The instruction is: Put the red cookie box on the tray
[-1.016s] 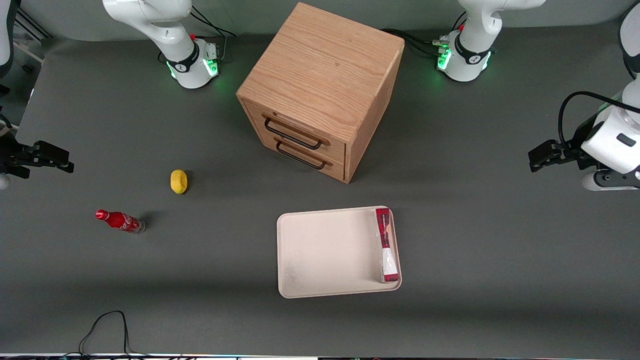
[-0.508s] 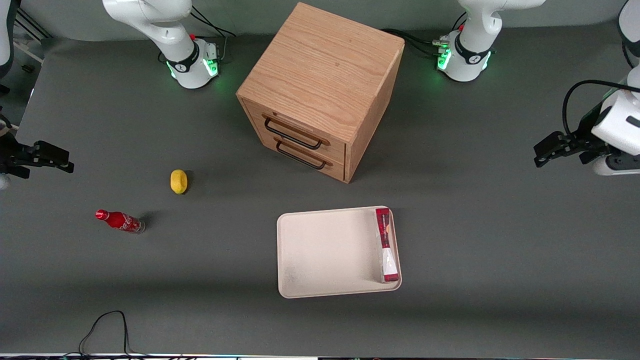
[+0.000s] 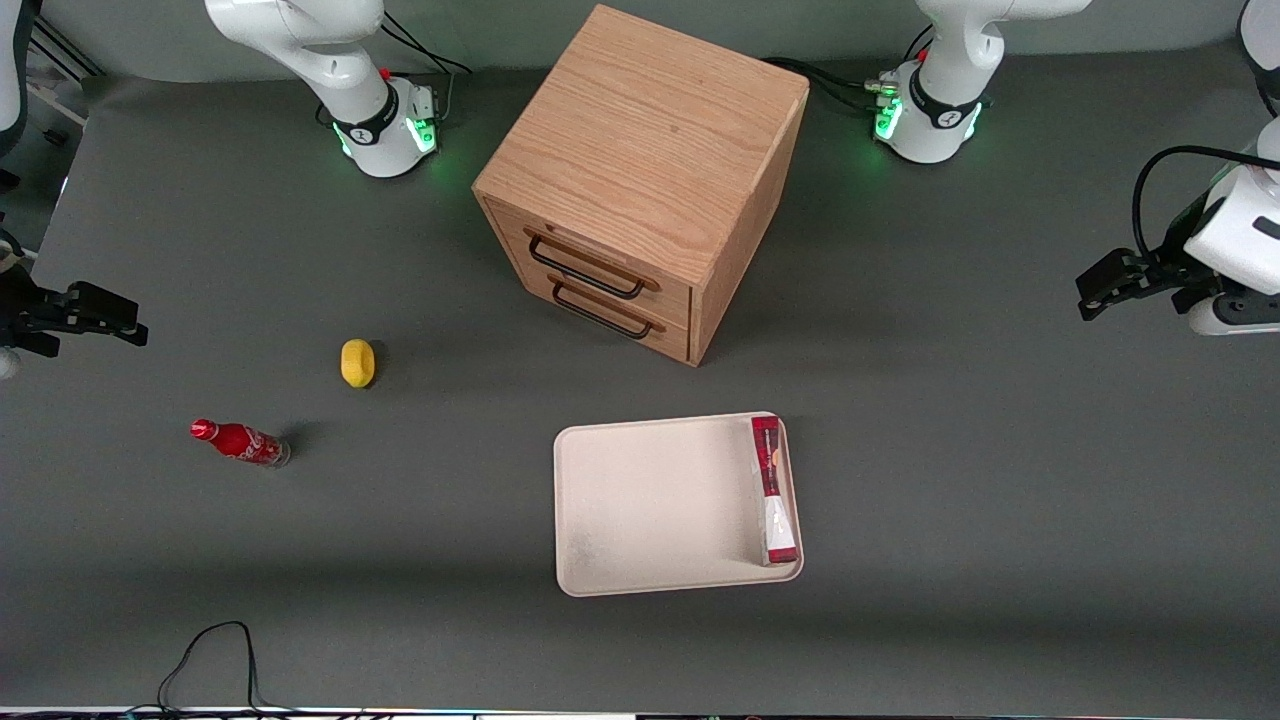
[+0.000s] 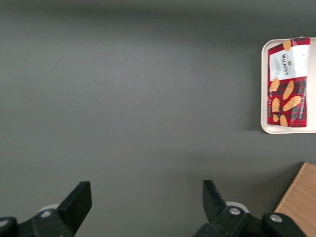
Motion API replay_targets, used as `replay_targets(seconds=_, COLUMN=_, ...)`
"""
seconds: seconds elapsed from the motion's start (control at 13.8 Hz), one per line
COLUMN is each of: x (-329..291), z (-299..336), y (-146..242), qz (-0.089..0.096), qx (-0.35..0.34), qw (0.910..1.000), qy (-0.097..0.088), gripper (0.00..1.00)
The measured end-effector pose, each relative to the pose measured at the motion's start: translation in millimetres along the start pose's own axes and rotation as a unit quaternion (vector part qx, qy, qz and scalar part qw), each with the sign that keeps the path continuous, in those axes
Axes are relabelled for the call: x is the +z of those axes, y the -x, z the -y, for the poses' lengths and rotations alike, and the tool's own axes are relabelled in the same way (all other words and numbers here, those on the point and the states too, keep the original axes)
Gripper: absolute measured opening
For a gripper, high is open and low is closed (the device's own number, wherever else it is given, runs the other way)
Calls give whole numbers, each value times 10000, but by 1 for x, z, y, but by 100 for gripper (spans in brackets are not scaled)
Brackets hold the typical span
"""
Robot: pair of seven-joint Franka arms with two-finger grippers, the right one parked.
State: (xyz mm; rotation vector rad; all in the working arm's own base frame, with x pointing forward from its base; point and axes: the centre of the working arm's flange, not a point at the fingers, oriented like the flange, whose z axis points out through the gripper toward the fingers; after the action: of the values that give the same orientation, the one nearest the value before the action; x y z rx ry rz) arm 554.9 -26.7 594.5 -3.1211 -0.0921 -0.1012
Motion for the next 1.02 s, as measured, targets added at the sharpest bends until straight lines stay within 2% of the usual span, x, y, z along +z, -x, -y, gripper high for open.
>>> replay_targets(seconds=0.29, x=-6, z=7, y=-2, qz=-47, qx=69, qw=9999, qy=73, gripper=100)
replay_targets(seconds=0.44, x=-9, z=7, y=-4, qz=34, qx=99, qw=9999, qy=74, gripper=100)
replay_targets(seconds=1.02, x=-1, z=4, y=-17, qz=135, qx=74, qw=9999, qy=74, gripper=100)
